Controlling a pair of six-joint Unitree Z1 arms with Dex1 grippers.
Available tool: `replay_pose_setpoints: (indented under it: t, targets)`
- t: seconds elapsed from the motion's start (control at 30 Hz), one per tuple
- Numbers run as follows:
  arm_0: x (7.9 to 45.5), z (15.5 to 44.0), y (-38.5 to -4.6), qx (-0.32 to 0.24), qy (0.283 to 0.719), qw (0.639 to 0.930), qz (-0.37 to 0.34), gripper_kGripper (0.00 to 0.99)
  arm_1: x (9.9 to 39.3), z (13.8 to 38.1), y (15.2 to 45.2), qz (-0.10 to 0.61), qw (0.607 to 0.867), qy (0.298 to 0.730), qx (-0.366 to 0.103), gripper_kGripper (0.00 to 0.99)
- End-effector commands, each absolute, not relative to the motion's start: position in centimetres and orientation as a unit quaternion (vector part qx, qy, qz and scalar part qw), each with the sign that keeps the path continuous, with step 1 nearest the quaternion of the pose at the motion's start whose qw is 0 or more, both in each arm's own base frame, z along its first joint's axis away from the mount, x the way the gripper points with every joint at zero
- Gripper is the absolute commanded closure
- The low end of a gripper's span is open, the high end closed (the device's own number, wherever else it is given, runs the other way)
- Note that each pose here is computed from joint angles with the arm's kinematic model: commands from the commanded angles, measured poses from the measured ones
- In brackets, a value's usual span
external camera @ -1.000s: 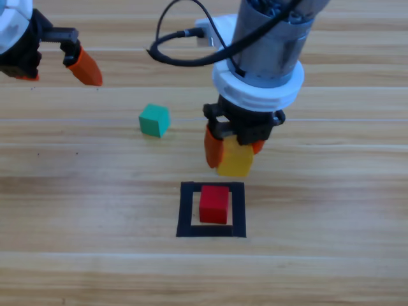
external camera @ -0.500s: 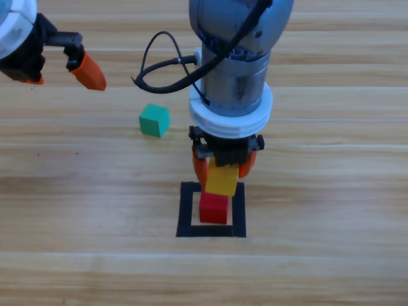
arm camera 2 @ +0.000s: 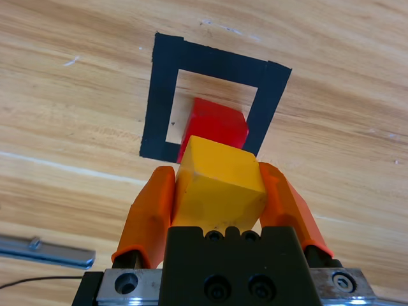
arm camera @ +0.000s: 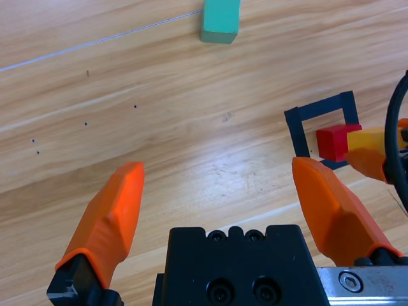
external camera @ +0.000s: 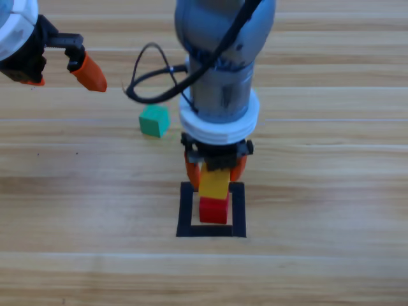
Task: Stack the blocks in the rectangular block: red at the bottom, yellow in the middle, green on top
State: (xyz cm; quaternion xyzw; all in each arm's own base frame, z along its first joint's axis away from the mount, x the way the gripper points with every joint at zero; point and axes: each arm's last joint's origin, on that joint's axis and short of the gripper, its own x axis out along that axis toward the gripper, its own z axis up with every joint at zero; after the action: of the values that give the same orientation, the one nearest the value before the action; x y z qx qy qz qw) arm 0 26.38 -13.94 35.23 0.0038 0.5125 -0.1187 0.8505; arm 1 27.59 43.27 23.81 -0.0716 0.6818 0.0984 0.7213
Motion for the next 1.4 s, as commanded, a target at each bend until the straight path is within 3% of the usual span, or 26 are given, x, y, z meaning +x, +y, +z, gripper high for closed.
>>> replay_pose_setpoints:
  t: [0.03, 1.2, 1.3, 1.4]
  targets:
    - [27.2, 33.6, -13.8, 0.006, 0.531, 0.840, -0.113, 0.000, 26.7, 19.8, 44.7, 0.085, 0.705, 0.695, -0.115, 0.811]
    - [27.5, 33.5, -14.0, 0.005, 0.532, 0.839, -0.114, 0.000, 27.1, 17.5, 45.2, 0.082, 0.698, 0.698, -0.135, 0.803]
    - [27.5, 33.5, -14.0, 0.005, 0.532, 0.839, -0.114, 0.000, 27.1, 17.5, 45.3, 0.086, 0.699, 0.697, -0.136, 0.695]
    - [27.6, 33.5, -14.0, 0.005, 0.532, 0.839, -0.114, 0.000, 27.1, 17.5, 45.3, 0.087, 0.699, 0.697, -0.137, 0.680]
